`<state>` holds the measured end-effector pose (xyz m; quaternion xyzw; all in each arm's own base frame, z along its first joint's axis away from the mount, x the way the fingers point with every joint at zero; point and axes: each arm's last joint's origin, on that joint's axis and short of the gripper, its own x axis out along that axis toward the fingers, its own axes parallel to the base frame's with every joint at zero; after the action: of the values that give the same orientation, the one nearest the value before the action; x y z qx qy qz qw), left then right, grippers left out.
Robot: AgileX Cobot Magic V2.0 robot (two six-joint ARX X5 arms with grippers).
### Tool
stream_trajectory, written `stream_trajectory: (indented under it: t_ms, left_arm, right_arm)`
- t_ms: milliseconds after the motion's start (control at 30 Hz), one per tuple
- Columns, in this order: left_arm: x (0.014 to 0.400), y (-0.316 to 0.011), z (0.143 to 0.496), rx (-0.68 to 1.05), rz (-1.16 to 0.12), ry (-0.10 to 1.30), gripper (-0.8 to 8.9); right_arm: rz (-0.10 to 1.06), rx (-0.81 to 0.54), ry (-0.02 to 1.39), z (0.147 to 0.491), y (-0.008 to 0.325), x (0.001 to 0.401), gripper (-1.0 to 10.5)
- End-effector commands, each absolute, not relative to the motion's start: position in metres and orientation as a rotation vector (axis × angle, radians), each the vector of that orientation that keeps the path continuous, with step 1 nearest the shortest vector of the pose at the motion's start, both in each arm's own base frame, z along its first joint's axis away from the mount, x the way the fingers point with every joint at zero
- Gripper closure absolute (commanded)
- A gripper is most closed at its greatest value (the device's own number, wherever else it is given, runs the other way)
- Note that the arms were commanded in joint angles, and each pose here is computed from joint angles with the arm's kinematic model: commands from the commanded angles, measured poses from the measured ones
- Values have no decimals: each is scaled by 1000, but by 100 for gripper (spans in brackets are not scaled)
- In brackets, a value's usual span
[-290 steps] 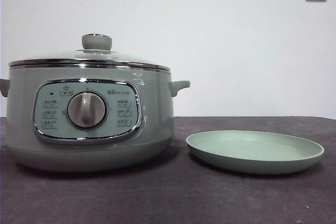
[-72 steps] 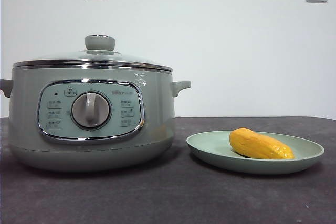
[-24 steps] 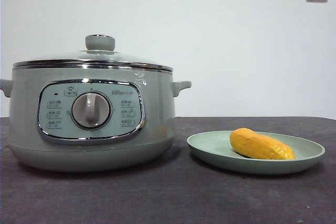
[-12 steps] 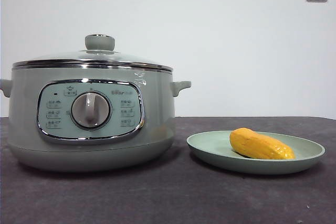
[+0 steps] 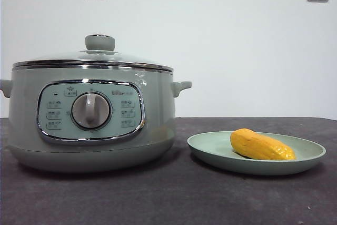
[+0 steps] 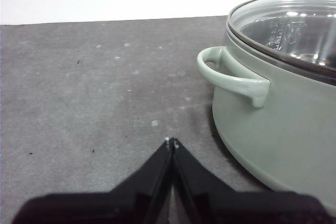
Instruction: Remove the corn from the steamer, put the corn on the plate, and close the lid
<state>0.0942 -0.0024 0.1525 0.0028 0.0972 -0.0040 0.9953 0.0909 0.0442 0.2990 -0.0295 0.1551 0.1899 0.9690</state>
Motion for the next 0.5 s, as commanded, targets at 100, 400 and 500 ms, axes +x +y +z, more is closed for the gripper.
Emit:
stream_trajectory:
  t_ms: [100,400,500]
  left_arm:
    - [95,-2,149,6,-7,202,816]
    - [95,-2,149,6,-7,202,816]
    - [95,-2,148,6,-7,204,816]
  right_arm:
    - [385,-59,319,297,45,91,946]
    - [362,-82,295,289,38,84,946]
    - [316,-93,229,272,32,86,946]
